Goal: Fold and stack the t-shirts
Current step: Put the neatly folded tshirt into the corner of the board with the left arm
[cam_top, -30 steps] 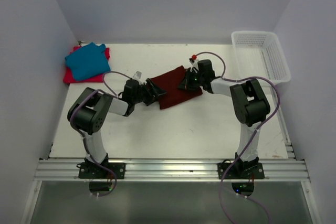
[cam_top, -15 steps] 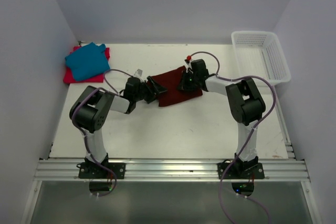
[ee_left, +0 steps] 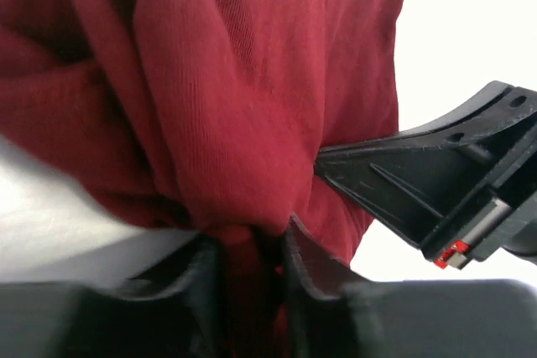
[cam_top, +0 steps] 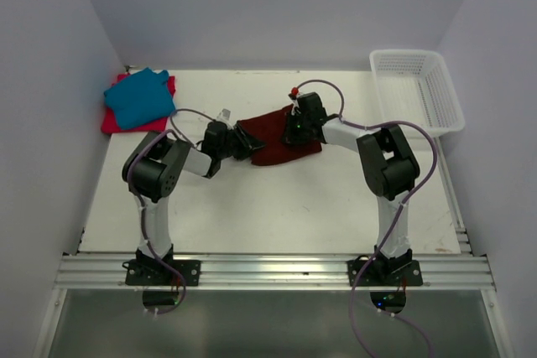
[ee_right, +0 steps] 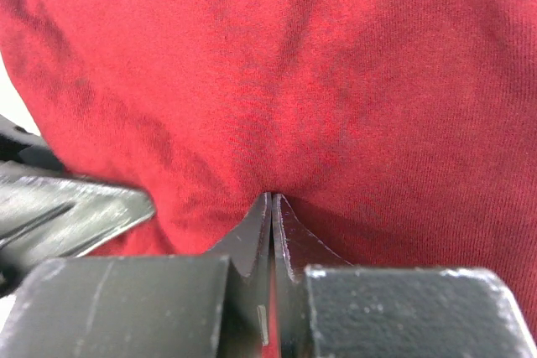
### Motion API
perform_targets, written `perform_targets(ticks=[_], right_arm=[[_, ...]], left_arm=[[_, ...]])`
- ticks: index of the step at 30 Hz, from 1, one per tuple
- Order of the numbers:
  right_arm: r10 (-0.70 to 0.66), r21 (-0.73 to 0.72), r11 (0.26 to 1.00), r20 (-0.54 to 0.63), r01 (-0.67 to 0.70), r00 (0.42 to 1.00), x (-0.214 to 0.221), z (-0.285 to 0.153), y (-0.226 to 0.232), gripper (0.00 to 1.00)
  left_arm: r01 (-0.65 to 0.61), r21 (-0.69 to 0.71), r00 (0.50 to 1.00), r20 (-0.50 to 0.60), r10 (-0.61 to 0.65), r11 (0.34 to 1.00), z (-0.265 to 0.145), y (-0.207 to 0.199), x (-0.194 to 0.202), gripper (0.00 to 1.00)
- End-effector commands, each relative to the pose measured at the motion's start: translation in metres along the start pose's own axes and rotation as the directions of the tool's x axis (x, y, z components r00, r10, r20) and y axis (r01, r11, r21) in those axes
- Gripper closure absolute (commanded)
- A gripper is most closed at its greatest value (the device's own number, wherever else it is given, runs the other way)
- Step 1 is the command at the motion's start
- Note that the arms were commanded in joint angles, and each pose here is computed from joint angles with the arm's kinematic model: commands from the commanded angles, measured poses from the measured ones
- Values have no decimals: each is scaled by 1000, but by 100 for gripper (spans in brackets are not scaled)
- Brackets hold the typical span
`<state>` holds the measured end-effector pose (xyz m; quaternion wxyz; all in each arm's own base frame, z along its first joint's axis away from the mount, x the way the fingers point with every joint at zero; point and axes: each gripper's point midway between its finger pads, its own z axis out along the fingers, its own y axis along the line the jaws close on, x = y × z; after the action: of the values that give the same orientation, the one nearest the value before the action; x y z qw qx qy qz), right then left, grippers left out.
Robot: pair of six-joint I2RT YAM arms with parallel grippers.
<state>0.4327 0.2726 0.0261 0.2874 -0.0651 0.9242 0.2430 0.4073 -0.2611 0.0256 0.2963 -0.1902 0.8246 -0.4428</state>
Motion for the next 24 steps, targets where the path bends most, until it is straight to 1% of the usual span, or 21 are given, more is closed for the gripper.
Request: perform_targets(ticks=[1, 2, 4, 9, 12, 14, 15, 16, 17, 18, 19, 20, 21, 22, 23, 24], right_arm=[[-4, 65, 998, -117, 11, 993, 35, 8, -18, 100], [-4, 64, 998, -117, 11, 993, 36, 8, -18, 100], [-8, 62, 998, -125, 15, 992, 38, 8, -17, 100], [-13, 36, 999, -117, 17, 993, 36, 7, -12, 100], [-25, -23, 999, -102, 22, 994, 34, 1, 0, 100], [-34, -62, 998, -51, 31, 998, 20, -14, 13, 100], [-40, -77, 996, -32, 37, 999, 17, -21, 17, 100], [-50, -100, 994, 19, 52, 999, 3, -38, 27, 100], [-57, -106, 992, 51, 62, 997, -5, -47, 32, 88], [-60, -106, 992, 68, 67, 996, -9, -56, 34, 83], [-64, -102, 992, 86, 72, 994, -14, -64, 36, 80], [-76, -112, 990, 131, 91, 988, -27, -83, 45, 74], [-75, -110, 990, 136, 90, 988, -26, -90, 46, 71], [-78, -111, 989, 154, 96, 985, -29, -98, 49, 69], [-85, -118, 987, 186, 108, 979, -36, -112, 55, 69], [-84, -115, 988, 187, 107, 979, -33, -117, 54, 68]], left_arm=[[-13, -9, 1000, -18, 13, 1000, 14, 14, 4, 72], [-14, 7, 1000, -16, 14, 1000, 16, 11, 2, 76], [-12, 24, 1000, -20, 13, 1000, 20, 7, 1, 100], [-38, 50, 999, -19, 39, 998, 17, 2, 1, 100], [-68, 92, 997, -19, 70, 993, 14, -8, -2, 100], [-104, 108, 994, -9, 105, 989, 10, -19, -11, 100], [-136, 91, 990, -16, 138, 987, 8, -18, -12, 100], [-170, 111, 985, 15, 170, 979, 2, -34, -25, 100], [-194, 114, 981, 24, 192, 974, -2, -41, -31, 100], [-235, 94, 972, 17, 234, 967, -6, -42, -34, 100], [-277, 110, 960, 69, 271, 955, -15, -65, -55, 100], [-307, 101, 950, 87, 300, 946, -20, -73, -64, 100], [-349, 57, 936, 69, 345, 935, -24, -70, -68, 100], [-390, 51, 915, 132, 381, 919, -32, -93, -92, 100], [-411, 36, 904, 143, 403, 911, -36, -98, -101, 100], [-435, 13, 891, 151, 429, 900, -41, -104, -117, 100]])
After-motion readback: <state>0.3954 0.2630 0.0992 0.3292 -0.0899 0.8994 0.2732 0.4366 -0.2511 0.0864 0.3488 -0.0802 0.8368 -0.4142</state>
